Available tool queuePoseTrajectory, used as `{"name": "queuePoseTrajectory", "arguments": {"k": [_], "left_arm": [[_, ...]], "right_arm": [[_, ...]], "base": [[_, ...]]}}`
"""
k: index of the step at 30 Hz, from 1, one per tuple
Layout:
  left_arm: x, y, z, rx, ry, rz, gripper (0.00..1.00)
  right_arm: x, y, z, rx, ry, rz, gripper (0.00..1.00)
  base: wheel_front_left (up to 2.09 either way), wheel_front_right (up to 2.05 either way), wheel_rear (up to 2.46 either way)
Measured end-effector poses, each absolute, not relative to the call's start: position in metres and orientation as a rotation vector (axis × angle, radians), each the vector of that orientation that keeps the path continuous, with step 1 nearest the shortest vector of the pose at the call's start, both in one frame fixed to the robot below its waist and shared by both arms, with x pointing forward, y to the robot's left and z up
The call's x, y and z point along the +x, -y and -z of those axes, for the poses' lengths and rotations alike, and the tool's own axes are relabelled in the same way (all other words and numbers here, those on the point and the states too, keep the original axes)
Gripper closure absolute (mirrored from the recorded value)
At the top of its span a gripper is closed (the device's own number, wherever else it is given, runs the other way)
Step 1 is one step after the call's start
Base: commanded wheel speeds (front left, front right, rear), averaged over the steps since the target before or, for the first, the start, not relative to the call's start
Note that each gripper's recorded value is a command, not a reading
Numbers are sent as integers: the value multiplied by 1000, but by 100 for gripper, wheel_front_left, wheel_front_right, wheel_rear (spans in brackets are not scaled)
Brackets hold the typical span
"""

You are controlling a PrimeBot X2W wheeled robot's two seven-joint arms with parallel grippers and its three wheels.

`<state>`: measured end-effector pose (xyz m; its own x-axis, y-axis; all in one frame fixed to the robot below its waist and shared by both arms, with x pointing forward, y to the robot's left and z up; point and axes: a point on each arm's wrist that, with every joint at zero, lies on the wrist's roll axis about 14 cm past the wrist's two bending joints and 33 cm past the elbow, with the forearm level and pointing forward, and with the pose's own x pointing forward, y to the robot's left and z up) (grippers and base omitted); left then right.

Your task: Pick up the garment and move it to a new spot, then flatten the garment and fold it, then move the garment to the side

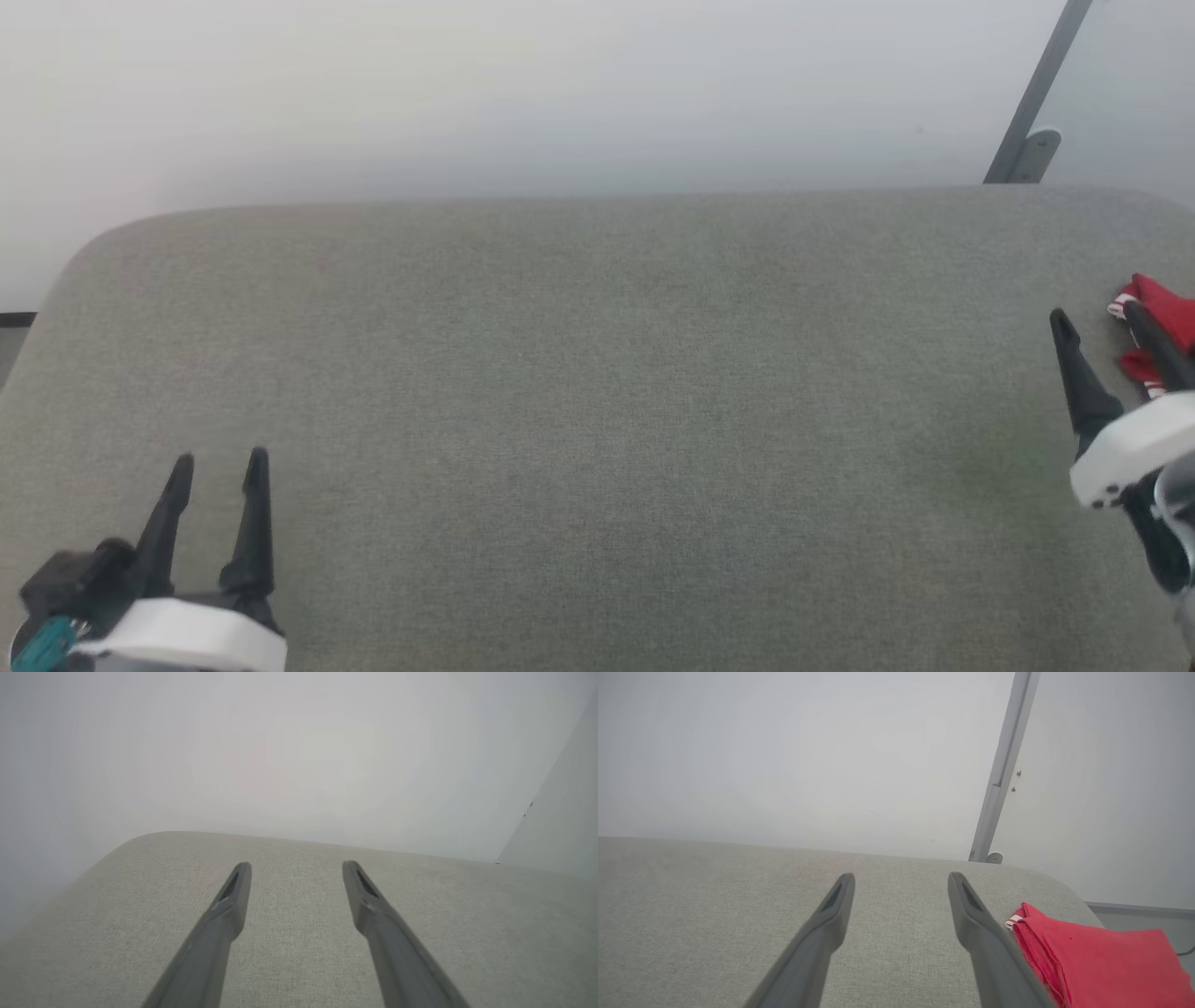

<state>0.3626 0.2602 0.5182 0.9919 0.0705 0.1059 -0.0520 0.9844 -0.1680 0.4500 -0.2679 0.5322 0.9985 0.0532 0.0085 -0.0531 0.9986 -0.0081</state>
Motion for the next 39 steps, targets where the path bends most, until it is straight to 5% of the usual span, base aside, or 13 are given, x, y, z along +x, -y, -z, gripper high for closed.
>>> {"name": "queuePoseTrajectory", "arguments": {"k": [20, 39], "left_arm": [[344, -275, -513, -174, 97, -94, 0], [348, -268, -513, -187, 99, -80, 0]], "right_arm": [[396, 251, -505, 37, 33, -8, 0], [387, 249, -506, 47, 46, 6, 0]], "base": [[0, 0, 0], [0, 0, 0]]}}
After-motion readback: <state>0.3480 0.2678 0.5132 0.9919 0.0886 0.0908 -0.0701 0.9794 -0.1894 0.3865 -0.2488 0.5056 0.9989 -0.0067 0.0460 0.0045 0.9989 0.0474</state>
